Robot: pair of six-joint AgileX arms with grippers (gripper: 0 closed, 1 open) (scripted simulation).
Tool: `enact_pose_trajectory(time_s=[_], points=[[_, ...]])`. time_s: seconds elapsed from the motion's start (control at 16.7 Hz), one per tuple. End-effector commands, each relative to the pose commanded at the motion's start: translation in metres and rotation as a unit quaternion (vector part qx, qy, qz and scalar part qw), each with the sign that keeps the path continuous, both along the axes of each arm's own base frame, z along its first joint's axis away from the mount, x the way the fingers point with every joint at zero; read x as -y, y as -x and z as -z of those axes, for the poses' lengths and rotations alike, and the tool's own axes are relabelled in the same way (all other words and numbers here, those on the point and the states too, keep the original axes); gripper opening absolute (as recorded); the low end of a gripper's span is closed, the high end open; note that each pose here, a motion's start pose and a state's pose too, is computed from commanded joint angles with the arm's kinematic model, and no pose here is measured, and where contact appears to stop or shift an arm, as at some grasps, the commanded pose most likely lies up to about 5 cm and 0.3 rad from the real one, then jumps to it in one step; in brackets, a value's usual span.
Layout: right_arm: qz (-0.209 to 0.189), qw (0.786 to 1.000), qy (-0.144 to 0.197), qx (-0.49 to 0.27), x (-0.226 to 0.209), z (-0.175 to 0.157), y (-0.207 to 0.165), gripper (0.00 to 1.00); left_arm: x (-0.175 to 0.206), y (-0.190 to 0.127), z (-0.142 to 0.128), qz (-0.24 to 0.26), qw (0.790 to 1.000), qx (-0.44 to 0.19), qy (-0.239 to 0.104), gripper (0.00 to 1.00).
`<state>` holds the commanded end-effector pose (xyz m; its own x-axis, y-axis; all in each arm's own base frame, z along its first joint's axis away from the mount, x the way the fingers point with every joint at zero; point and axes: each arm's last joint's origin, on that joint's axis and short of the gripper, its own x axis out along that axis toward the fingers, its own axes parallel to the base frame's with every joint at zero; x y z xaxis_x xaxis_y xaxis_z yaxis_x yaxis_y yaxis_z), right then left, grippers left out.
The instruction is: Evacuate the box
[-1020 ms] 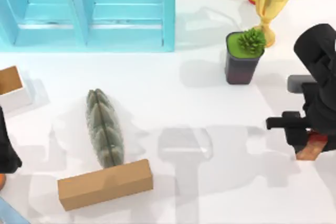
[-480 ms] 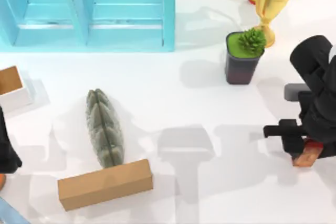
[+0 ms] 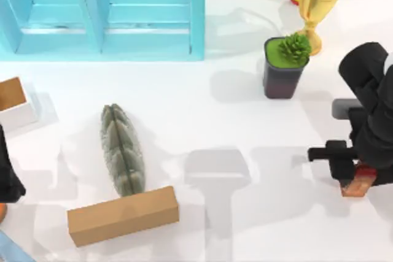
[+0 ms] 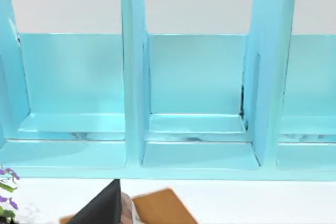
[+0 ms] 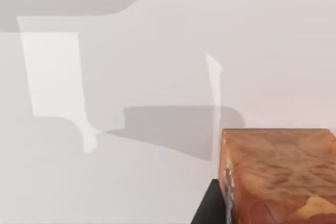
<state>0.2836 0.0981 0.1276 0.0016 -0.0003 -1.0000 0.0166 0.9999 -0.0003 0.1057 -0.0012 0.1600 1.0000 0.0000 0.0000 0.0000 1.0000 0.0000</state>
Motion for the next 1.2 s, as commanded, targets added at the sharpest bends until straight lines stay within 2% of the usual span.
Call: enact_pose_trajectory(time_s=[0.3,0.36,0.9,1.2], points=[[0.000,1.000,0.000,0.000,0.000,0.000,0.000,0.98,0.000,0.000,0.000,0.000,1.000,0.000,0.000,1.00],[0.000,1.000,0.000,0.000,0.000,0.000,0.000,1.00,0.000,0.000,0.000,0.000,1.000,0.000,0.000,1.00],[0.001,1.000,0.000,0.000,0.000,-0.001,0.000,1.00,0.000,0.000,0.000,0.000,1.000,0.000,0.000,1.00],[0.003,1.000,0.000,-0.003,0.000,-0.030,-0.003,1.00,0.000,0.000,0.000,0.000,1.000,0.000,0.000,1.00]])
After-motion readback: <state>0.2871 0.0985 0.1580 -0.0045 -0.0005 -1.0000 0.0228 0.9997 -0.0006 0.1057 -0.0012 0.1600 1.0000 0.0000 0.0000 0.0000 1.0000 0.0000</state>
